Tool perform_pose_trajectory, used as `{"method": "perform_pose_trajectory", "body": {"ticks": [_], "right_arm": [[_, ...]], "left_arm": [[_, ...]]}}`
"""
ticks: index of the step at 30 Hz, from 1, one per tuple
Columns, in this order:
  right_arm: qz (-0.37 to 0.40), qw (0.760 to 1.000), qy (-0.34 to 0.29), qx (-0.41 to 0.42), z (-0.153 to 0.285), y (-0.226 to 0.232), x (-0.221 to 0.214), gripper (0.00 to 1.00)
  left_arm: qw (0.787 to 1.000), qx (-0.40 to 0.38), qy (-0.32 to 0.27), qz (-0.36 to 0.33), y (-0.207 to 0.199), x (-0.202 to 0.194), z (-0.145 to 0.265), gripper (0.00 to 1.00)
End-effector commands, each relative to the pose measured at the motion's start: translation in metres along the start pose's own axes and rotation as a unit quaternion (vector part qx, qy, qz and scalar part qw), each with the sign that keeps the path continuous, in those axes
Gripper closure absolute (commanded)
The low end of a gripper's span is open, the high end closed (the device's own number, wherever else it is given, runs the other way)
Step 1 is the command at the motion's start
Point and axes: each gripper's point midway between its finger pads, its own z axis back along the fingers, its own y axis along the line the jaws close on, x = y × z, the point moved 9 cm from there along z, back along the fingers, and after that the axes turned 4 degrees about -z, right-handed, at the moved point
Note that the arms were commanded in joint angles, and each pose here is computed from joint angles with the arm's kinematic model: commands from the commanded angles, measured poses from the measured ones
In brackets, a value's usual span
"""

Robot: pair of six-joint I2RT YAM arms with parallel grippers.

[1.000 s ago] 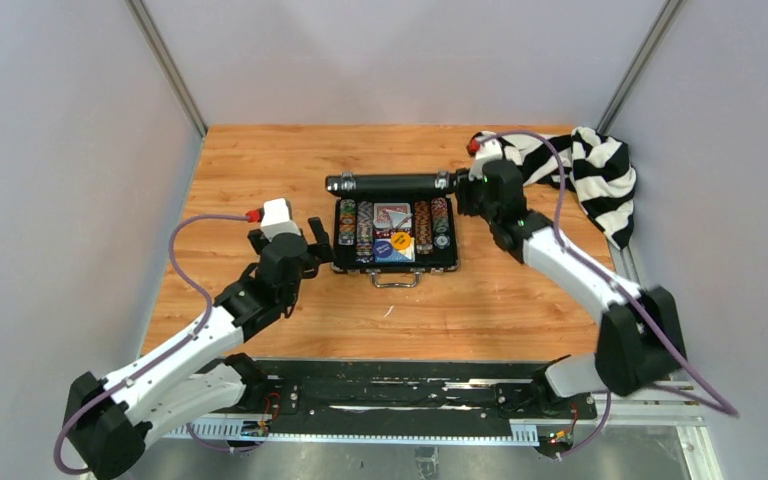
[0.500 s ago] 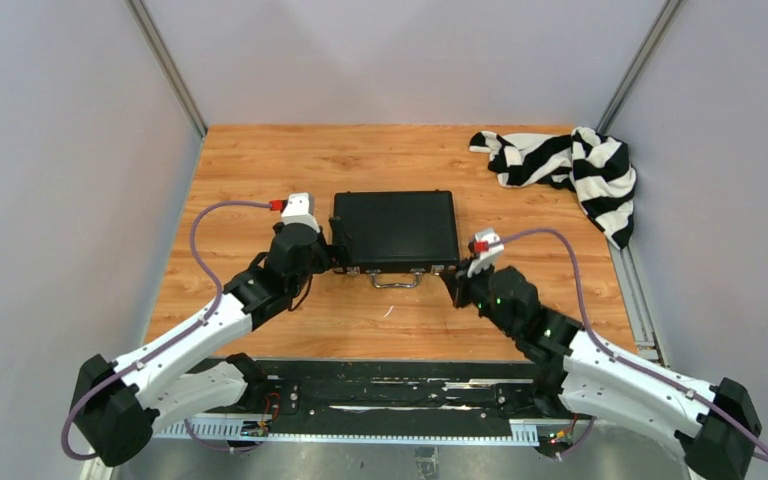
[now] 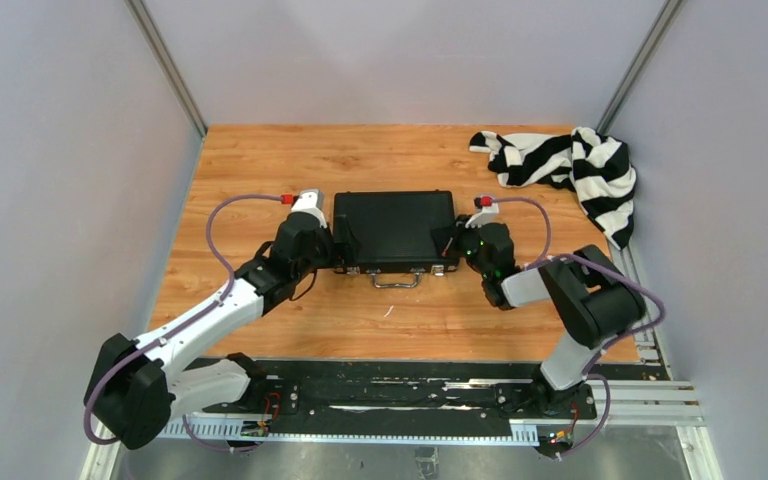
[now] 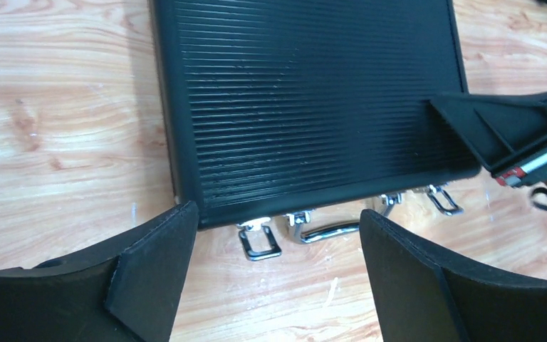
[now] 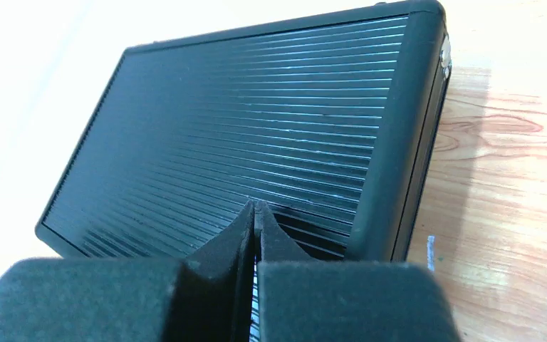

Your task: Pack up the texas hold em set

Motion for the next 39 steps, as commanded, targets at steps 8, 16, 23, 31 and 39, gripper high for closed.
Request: {"method": "perform_pose_trajectory", "body": {"ticks": [8,16,23,31,39], "right_arm": [[-0.099,0.993,0.057,0.018,0.017,-0.031,-0.074,0.99],[-0.102,0.992,0.070,0.018,0.018,-0.034,-0.080,0.99],[-0.103,0.992,0.067,0.023,0.019,-0.034,-0.079,0.99],[-0.093,0.992,0.056,0.057,0.029,-0.023,-0.070,0.99],[-0.054,0.991,0.034,0.114,0.050,0.019,-0.031,0.99]], "left_arm": [[0.980,-0.181,0.073,0.050,-0.026,-0.021,-0.028,0.58],[0.980,-0.121,0.140,0.077,0.005,-0.074,-0.041,1.00],[0.956,0.011,0.262,0.135,0.050,-0.163,-0.067,1.00],[0.975,-0.025,0.178,0.131,0.039,-0.133,-0.053,1.00],[0.989,-0.094,0.066,0.098,0.009,-0.050,0.009,0.77]]}}
